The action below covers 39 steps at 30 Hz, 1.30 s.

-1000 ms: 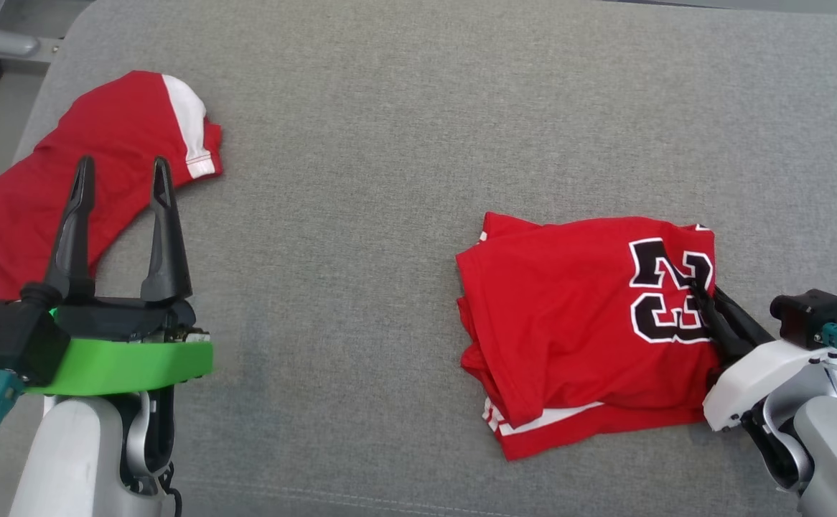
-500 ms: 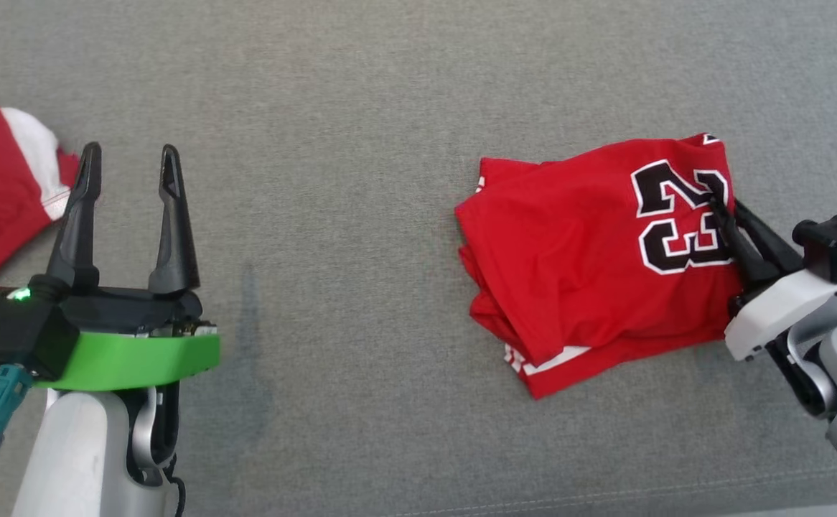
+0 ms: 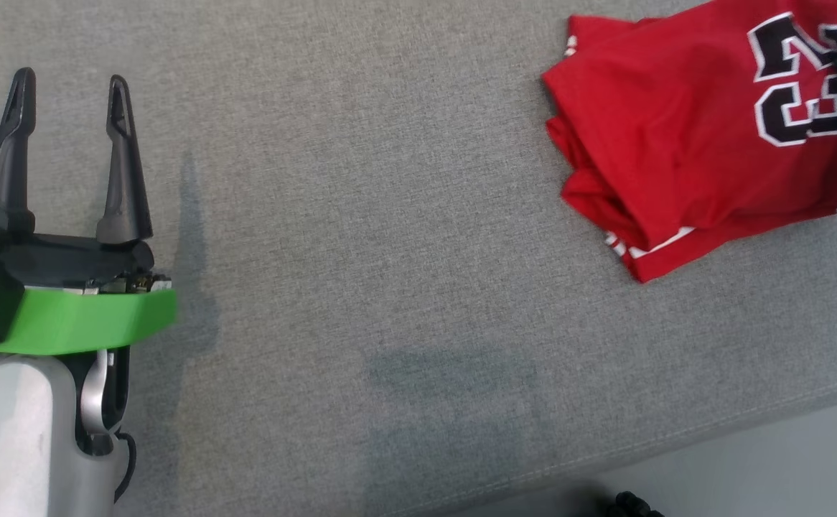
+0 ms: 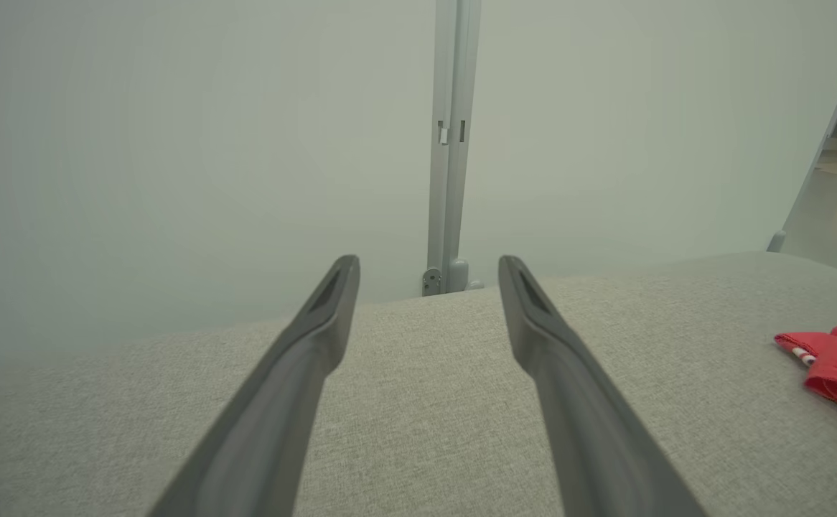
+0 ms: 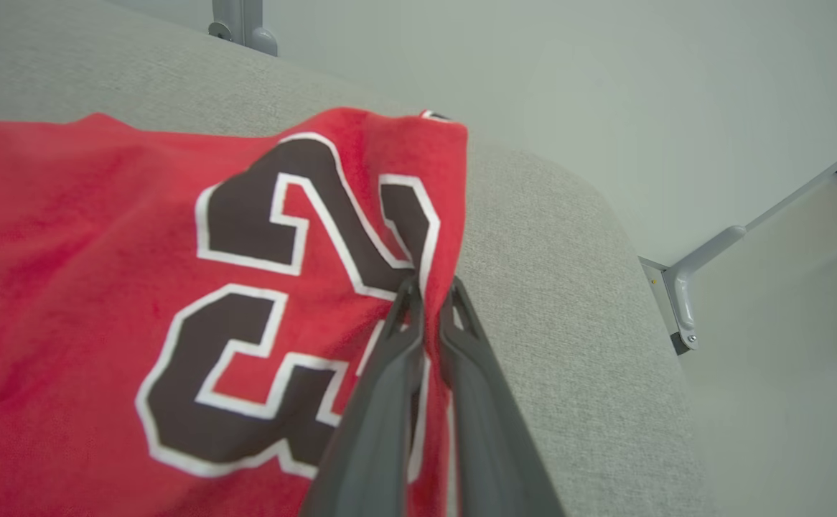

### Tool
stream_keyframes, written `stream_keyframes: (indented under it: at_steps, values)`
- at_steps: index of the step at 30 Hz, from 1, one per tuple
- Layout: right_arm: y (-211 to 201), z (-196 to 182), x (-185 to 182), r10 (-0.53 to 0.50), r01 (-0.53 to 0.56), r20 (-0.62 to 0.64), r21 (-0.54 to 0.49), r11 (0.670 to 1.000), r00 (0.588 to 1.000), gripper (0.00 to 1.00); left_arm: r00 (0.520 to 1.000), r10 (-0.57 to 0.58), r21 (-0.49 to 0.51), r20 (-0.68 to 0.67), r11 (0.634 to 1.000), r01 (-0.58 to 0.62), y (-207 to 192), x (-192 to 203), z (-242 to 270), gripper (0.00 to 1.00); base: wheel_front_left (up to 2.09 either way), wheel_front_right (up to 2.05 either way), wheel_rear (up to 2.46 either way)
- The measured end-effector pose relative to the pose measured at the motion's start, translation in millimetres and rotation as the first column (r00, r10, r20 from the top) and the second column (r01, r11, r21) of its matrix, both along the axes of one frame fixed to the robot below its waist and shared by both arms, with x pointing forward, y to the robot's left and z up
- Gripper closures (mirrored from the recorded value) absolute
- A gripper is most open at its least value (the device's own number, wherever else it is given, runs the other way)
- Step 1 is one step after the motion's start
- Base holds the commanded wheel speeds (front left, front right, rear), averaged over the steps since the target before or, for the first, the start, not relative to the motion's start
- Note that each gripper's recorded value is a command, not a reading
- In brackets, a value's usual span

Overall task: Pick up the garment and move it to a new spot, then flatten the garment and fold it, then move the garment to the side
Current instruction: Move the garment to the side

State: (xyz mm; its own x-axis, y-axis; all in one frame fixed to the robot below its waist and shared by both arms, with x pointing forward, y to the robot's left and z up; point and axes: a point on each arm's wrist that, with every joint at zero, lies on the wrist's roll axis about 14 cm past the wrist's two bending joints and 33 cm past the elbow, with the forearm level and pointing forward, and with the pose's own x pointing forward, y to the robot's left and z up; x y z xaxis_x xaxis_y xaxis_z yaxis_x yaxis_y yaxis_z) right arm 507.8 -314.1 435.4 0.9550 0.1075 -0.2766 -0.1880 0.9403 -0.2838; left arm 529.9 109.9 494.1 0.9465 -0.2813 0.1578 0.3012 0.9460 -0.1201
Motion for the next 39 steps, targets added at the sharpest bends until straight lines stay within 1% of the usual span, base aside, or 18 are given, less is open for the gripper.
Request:
stream_keyframes:
  at_steps: [3,6,10,13,14,15,16,20,23,26,34,37,39]
  values:
    - [-39.2,4.3,0.0,-0.076,0.075,-0.004,-0.057,0.996,0.997,1.00,1.000,-0.019,0.004,-0.023,1.000,0.020,-7.5,5.6,-13.1,0.00,0.00,0.00,0.00]
    - [-77.0,7.1,-6.3,-0.151,0.148,-0.016,-0.121,0.982,0.988,1.00,0.998,-0.038,0.007,-0.046,0.999,0.039,-13.3,10.3,-25.6,0.00,0.00,0.00,0.00]
    - [-113.3,15.2,-9.8,-0.231,0.227,-0.004,-0.182,0.957,0.973,1.00,0.996,-0.068,0.007,-0.057,0.998,0.068,-22.8,15.7,-34.7,0.00,0.00,0.00,0.00]
    - [-132.1,19.4,-11.8,-0.287,0.283,0.011,-0.199,0.938,0.958,1.00,0.994,-0.089,0.006,-0.067,0.996,0.089,-29.8,18.0,-41.1,0.00,0.00,0.00,0.00]
    - [-133.3,16.7,-12.4,-0.294,0.290,0.008,-0.201,0.936,0.956,0.86,0.993,-0.095,0.005,-0.071,0.995,0.096,-32.0,18.5,-43.2,0.00,0.00,0.00,0.00]
    - [-133.9,13.5,-13.3,-0.307,0.302,0.006,-0.193,0.933,0.952,0.50,0.992,-0.100,0.003,-0.075,0.995,0.101,-34.0,19.1,-45.0,0.00,0.00,0.00,0.00]
    - [-136.2,10.9,-14.6,-0.323,0.318,0.004,-0.189,0.929,0.946,0.00,0.992,-0.105,0.000,-0.076,0.994,0.105,-35.9,19.7,-46.2,0.00,0.00,0.00,0.00]
    - [-146.5,17.9,-13.8,-0.371,0.372,0.040,-0.178,0.911,0.928,0.00,0.990,-0.117,-0.005,-0.078,0.993,0.117,-40.9,21.7,-47.6,0.00,0.00,0.00,0.00]
    - [-140.8,22.8,-11.3,-0.380,0.386,0.074,-0.139,0.912,0.922,0.00,0.990,-0.120,-0.005,-0.076,0.993,0.120,-42.3,21.0,-46.0,0.00,0.00,0.00,0.00]
    - [-131.8,38.3,-9.0,-0.375,0.389,0.139,-0.092,0.917,0.917,0.00,0.991,-0.115,-0.007,-0.074,0.993,0.115,-41.8,19.3,-43.2,0.00,0.00,0.00,0.00]
    - [-79.9,70.6,-19.9,-0.349,0.341,0.291,0.081,0.937,0.891,0.00,0.993,-0.086,-0.035,-0.080,0.996,0.083,-37.8,3.3,-30.5,0.00,0.00,0.00,0.00]
    - [-53.3,78.6,-24.5,-0.332,0.298,0.330,0.149,0.943,0.884,0.00,0.995,-0.057,-0.039,-0.078,0.998,0.054,-29.5,-3.3,-24.0,0.00,0.00,0.00,0.00]
    - [-32.3,78.4,-27.7,-0.317,0.263,0.338,0.196,0.945,0.886,0.00,0.996,-0.033,-0.035,-0.079,0.999,0.030,-21.0,-8.5,-21.3,0.00,0.00,0.00,0.00]
